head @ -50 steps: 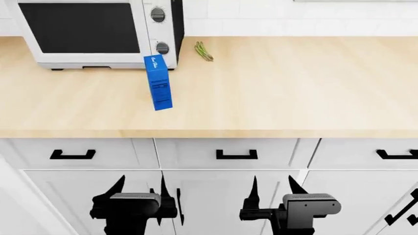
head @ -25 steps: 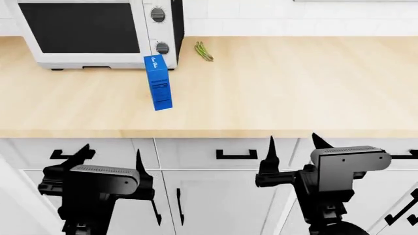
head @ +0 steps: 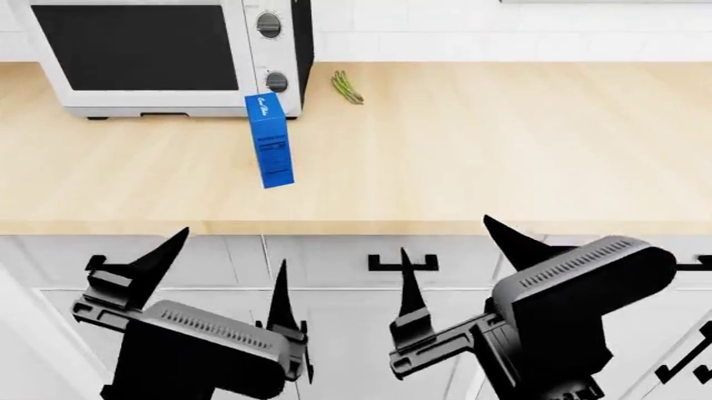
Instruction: Pick the boxed food and honey bottle from the counter and place them in the cabinets closest to them.
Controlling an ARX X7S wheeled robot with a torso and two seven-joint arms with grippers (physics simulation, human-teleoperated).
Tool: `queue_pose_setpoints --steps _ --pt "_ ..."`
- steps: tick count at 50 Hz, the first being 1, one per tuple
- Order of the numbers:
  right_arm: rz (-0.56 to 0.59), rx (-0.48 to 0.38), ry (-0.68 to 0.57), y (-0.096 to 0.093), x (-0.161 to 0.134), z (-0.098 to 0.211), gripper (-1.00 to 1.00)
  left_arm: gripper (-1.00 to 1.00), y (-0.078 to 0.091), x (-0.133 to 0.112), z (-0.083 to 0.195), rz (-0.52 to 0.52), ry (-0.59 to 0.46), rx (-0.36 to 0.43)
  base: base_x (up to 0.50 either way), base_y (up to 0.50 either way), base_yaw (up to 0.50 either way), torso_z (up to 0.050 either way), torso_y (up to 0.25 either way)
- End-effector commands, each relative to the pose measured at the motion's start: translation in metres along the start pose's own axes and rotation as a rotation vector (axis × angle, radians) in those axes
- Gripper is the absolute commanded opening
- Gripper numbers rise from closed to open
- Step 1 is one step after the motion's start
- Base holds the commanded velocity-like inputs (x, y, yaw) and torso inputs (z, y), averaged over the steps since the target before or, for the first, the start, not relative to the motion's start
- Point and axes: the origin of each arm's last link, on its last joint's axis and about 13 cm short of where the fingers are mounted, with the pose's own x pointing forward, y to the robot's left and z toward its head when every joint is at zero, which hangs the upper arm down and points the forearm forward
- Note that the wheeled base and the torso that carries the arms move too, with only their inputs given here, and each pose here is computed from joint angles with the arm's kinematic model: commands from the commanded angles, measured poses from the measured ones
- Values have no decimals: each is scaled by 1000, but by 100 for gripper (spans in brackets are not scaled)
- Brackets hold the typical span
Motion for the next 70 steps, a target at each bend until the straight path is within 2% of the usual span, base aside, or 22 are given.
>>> queue_pose_setpoints --steps 1,13,48,53,70 --pt "28 -50 183 5 -30 -3 100 100 -3 -18 -3 -46 91 60 0 0 0 0 0" --pt "34 -34 150 4 -35 -1 100 100 -4 -19 -3 -51 95 62 0 0 0 0 0" --pt "63 -42 140 7 -36 1 100 100 -4 -18 -2 -65 88 68 497 0 0 0 0" --pt "56 -59 120 7 -36 1 100 100 -4 -18 -2 -68 88 68 0 0 0 0 0" --pt "55 -81 111 8 -39 0 100 100 -5 -18 -3 -73 92 68 0 500 0 0 0"
